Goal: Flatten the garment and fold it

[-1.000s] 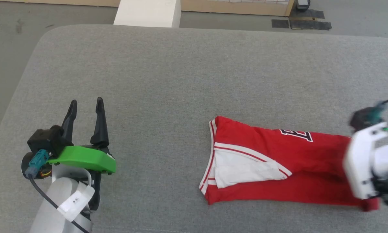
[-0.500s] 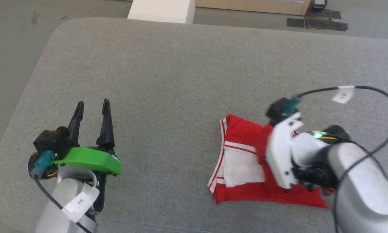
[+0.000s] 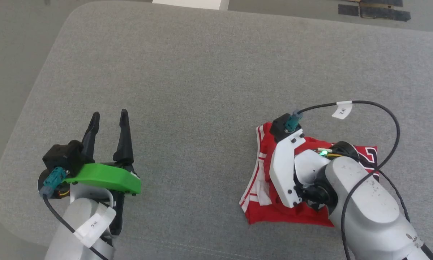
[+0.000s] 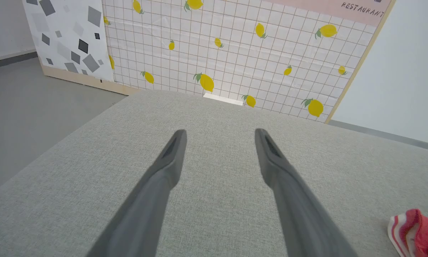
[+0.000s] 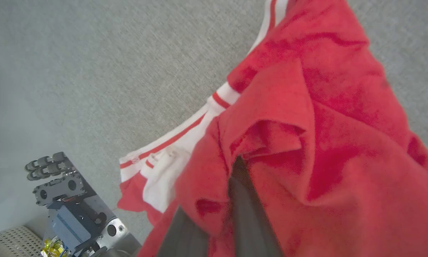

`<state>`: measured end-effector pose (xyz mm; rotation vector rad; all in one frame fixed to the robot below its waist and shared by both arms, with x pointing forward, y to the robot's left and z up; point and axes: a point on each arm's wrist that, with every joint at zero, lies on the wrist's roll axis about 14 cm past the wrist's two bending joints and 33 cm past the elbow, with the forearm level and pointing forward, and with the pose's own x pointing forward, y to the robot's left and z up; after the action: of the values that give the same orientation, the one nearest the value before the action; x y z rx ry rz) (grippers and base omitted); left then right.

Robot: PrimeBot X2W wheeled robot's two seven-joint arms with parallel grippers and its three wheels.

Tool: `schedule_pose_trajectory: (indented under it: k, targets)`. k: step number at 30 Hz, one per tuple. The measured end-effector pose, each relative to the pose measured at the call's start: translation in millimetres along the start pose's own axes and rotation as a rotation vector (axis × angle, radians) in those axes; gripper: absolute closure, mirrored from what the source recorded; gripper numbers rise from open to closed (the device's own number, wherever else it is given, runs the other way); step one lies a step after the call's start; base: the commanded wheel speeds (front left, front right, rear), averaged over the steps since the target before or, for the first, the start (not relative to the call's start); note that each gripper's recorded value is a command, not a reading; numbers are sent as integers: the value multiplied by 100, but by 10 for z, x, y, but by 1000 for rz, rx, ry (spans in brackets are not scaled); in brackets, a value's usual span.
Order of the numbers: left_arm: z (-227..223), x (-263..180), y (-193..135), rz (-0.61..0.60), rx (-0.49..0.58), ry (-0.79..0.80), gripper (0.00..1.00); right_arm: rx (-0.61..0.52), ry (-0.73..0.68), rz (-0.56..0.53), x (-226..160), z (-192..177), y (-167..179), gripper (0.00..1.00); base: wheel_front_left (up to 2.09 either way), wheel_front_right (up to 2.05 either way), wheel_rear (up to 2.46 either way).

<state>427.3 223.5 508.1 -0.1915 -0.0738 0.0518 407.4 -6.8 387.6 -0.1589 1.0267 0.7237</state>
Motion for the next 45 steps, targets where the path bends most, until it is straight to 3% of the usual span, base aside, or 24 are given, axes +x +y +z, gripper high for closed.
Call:
schedule_pose_trajectory:
  k: [5, 6, 7, 14, 20, 25, 30, 38, 45]
  targets:
    - [-40, 19, 23, 7, 1, 8, 0, 15, 14, 15, 128, -18, 5, 100, 0, 0, 0]
    - [-47, 19, 27, 9, 2, 10, 0, 15, 1, 17, 134, 4, 11, 69, 0, 0, 0]
    - [-50, 21, 26, 9, 2, 11, 0, 11, -1, 20, 138, 7, 24, 0, 0, 0, 0]
    - [-20, 20, -37, -10, -2, 3, 0, -31, -99, 90, 5, 249, 312, 0, 0, 0, 0]
    - [79, 3, -112, -33, -8, -21, 0, -71, -306, 111, -408, 706, 419, 0, 0, 0, 0]
    - [169, -45, -180, -55, -4, -42, 0, -52, -621, 65, -1043, 1196, 264, 0, 0, 0, 0]
    - [296, -65, -267, -81, 4, -77, 0, -17, -980, -81, -1884, 1535, -161, 0, 0, 0, 0]
    - [474, -104, -392, -105, 24, -128, 0, 43, -1368, -367, -2850, 1229, -769, 0, 0, 0, 0]
    - [504, -148, -421, -107, 43, -138, 0, 100, -1457, -592, -3057, 599, -1124, 0, 0, 0, 0]
